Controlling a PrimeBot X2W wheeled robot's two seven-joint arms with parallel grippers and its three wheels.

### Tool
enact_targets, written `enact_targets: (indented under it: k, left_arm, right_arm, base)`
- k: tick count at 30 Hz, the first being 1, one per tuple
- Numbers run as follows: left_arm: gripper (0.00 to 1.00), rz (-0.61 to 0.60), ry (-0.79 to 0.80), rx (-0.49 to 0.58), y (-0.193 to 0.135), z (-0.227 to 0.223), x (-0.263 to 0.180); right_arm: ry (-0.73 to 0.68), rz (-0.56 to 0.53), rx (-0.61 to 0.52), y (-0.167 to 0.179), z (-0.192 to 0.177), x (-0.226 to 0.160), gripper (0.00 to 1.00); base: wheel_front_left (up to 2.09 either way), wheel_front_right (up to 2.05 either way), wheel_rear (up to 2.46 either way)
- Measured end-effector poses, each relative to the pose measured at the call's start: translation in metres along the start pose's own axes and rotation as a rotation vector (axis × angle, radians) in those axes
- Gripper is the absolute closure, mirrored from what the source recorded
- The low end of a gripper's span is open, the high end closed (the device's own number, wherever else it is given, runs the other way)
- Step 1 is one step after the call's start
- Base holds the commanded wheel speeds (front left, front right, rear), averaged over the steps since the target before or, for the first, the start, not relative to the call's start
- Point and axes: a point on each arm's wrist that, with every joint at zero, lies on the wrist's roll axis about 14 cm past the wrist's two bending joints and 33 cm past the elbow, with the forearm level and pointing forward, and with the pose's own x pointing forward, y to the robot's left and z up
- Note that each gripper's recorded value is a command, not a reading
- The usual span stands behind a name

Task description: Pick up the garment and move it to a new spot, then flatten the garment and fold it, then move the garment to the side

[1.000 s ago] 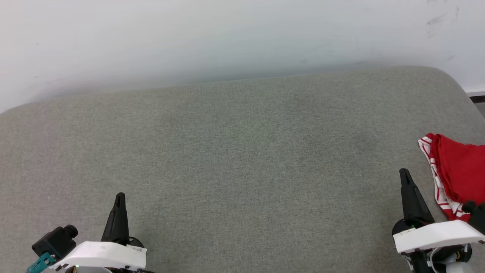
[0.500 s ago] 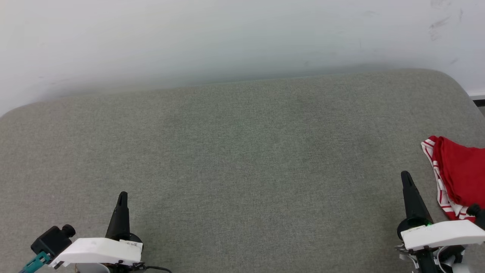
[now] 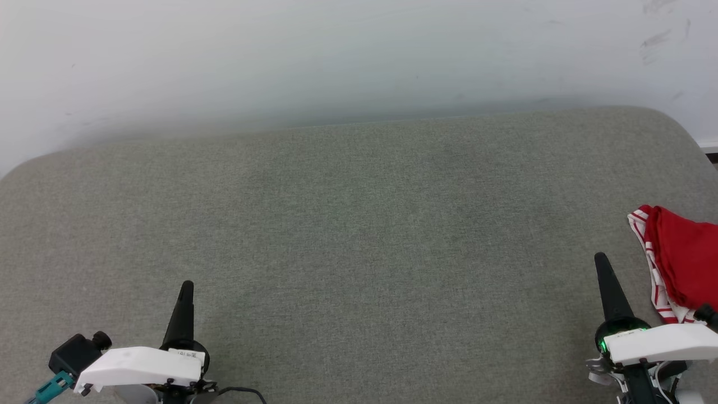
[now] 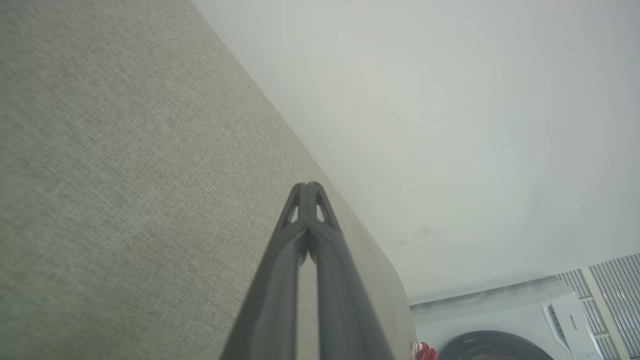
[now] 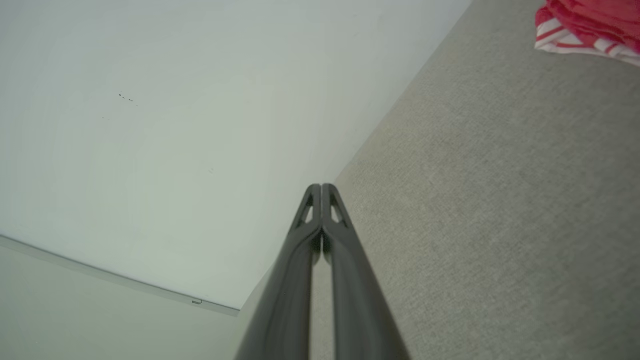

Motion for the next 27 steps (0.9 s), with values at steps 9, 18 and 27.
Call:
enact_targets:
  k: [9,18,27]
  left_arm:
    - [1.0,0.002,0.005,-0.093,0.0,0.0011,0.0007]
    - [1.0,0.004,0.009,-0.178,0.0005,0.002,0.0006]
    - [1.0,-0.003,0.011,-0.258,-0.0011,0.004,0.0012]
  right_arm:
    - [0.01,-0.006,0.095,-0.0009,-0.0018,0.0008,1.0]
    - [0.018,-0.002,0.181,0.0015,-0.0026,0.0035,1.0]
    - [0.029,-0.003,0.261,0.0021,-0.0048,0.0043,1.0]
  base:
    - [0.0,0.0,0.0]
    - [0.0,0.0,0.0]
    - [0.0,0.0,0.0]
